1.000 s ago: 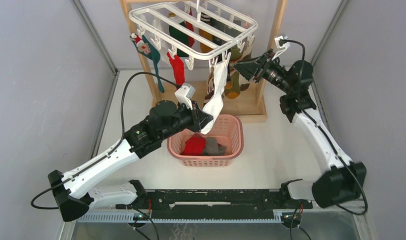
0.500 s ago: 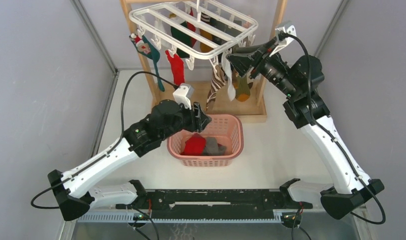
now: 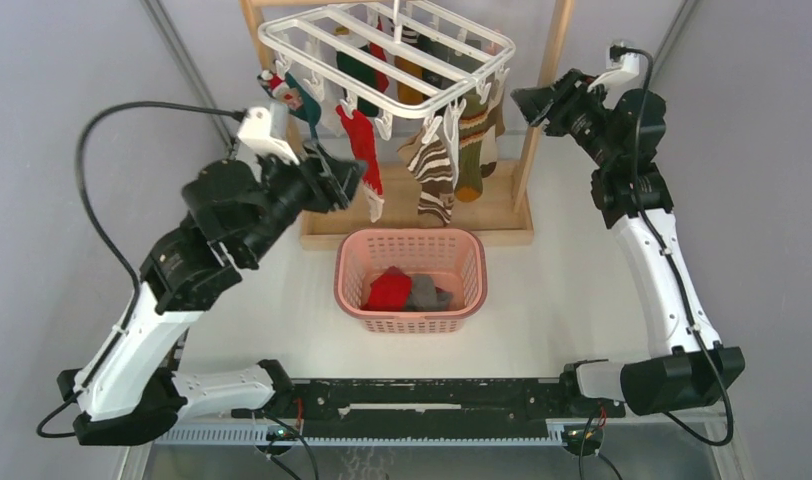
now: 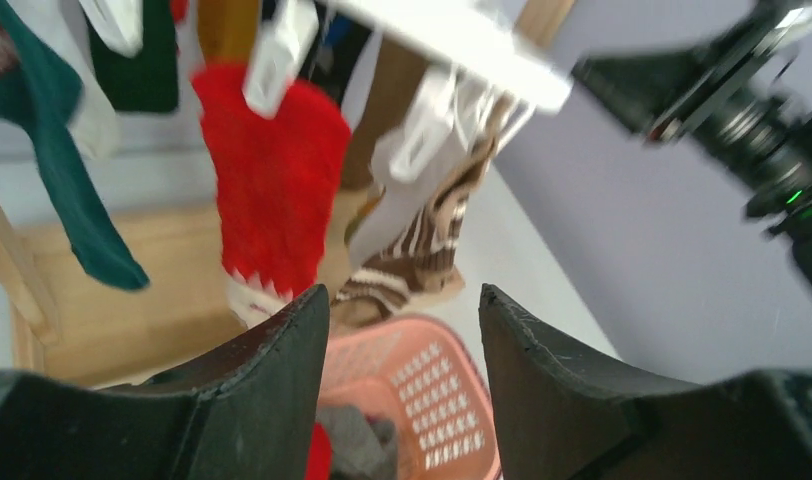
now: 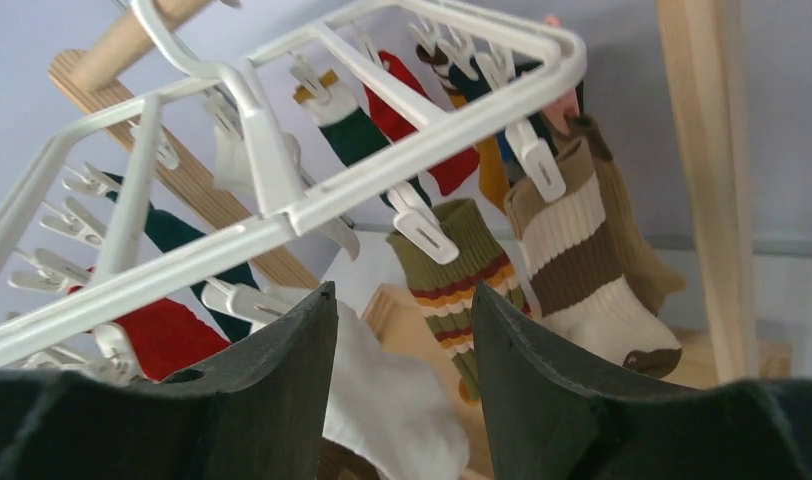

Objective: Remove the socks clipped to the hanger
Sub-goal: Remove the sock from the hanger.

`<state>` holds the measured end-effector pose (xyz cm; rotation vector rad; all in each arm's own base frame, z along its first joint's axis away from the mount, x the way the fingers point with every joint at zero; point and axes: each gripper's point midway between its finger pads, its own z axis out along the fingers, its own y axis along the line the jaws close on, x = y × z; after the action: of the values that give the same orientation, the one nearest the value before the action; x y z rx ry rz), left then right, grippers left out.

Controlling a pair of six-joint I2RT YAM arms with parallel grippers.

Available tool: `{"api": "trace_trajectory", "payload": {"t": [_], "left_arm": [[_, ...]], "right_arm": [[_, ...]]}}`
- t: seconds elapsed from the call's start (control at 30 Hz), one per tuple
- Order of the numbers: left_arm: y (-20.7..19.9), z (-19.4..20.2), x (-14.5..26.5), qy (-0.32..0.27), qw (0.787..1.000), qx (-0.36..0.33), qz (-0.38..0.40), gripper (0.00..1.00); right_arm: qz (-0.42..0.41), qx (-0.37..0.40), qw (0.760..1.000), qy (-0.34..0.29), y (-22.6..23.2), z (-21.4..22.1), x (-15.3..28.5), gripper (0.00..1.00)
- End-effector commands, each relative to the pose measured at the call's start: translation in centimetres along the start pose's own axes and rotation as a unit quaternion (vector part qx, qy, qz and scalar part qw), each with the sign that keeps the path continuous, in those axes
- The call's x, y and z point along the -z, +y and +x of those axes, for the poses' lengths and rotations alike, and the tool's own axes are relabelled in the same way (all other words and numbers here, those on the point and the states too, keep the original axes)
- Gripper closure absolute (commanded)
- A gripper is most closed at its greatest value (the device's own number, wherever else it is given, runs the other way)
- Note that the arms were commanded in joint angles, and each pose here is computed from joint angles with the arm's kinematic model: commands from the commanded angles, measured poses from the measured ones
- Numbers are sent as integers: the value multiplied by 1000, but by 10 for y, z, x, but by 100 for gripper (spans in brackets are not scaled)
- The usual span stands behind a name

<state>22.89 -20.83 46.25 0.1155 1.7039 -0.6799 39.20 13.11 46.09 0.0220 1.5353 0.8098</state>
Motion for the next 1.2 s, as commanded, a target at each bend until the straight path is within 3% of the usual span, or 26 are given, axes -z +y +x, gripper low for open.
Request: {"api": "trace_trajectory", "payload": {"t": [0.0,0.4,0.93,1.17], "left_arm": [[8,-52,-3,-49,998,-25,-40,38],[16,-116,-52,-95,992,-6,-78,34],[71,-85,-119,-51,991,0,-127,39],[80,-80,-120,-47,990,-4,-132,40]], "right_arm": [[-7,-42,999,23,-6,16,-6,41],[-5,-49,998,40,-16,29,-8,41],[2,-48,998,36,-24,26,3,40],[-38,-115,993,0,-21,5,-12,38]]}}
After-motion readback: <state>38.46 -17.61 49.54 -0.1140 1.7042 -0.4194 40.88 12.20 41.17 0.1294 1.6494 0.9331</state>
